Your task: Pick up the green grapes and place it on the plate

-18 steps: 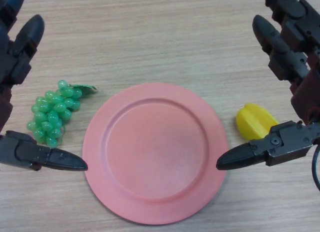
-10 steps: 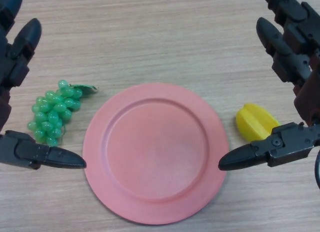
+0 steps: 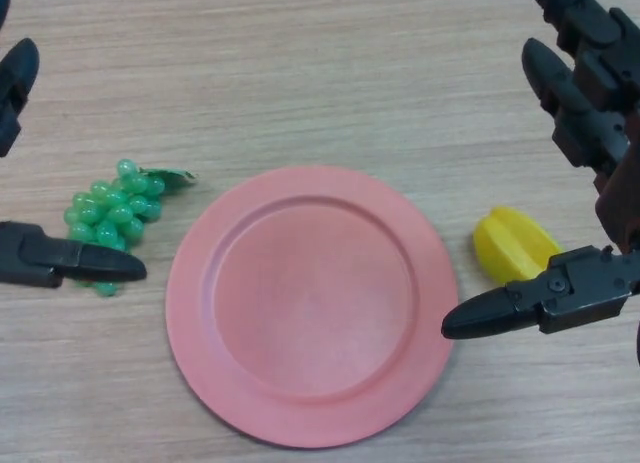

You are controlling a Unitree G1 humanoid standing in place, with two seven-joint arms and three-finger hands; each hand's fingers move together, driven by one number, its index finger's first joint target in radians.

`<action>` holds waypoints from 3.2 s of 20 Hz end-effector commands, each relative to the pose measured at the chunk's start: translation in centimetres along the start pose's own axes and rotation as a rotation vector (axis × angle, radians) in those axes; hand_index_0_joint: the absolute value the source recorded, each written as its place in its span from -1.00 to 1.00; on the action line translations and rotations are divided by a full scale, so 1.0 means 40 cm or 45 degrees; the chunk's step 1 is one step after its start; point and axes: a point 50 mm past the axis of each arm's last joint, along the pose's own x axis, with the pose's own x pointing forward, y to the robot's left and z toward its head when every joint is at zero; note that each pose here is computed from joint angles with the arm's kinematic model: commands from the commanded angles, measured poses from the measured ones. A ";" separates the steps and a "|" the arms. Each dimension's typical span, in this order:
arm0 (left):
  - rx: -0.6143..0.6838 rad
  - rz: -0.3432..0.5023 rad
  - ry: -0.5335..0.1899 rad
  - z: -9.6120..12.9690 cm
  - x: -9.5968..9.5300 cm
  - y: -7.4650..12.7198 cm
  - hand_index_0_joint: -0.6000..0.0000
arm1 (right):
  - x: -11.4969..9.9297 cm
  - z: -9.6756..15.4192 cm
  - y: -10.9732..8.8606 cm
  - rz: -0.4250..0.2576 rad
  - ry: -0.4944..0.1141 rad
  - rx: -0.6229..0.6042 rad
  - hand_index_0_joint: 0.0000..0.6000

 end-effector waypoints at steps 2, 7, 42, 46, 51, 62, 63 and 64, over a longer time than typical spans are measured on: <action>0.261 0.101 -0.241 0.063 0.032 0.049 1.00 | -0.020 0.074 -0.027 -0.072 -0.296 -0.024 -1.00; 0.410 0.145 -0.155 0.002 0.076 0.076 1.00 | -0.024 0.070 -0.035 -0.090 -0.290 -0.035 -1.00; 0.427 0.251 0.081 -0.251 0.102 0.050 -1.00 | -0.040 0.059 -0.061 -0.135 -0.257 -0.014 -1.00; 0.339 0.331 0.053 -0.236 0.082 0.079 -1.00 | -0.042 0.057 -0.059 -0.136 -0.254 -0.011 -1.00; 0.345 0.430 -0.274 -0.083 0.043 0.100 -1.00 | -0.045 0.060 -0.056 -0.133 -0.262 -0.007 -1.00; -0.148 -0.318 -0.203 0.102 -0.049 -0.104 -1.00 | -0.036 0.066 -0.041 -0.115 -0.264 -0.016 -1.00; -0.198 -0.346 -0.200 0.111 -0.055 -0.106 -1.00 | -0.037 0.065 -0.042 -0.108 -0.265 -0.023 -1.00; -0.214 -0.342 -0.220 0.116 -0.054 -0.105 -1.00 | -0.037 0.066 -0.041 -0.105 -0.268 -0.029 -1.00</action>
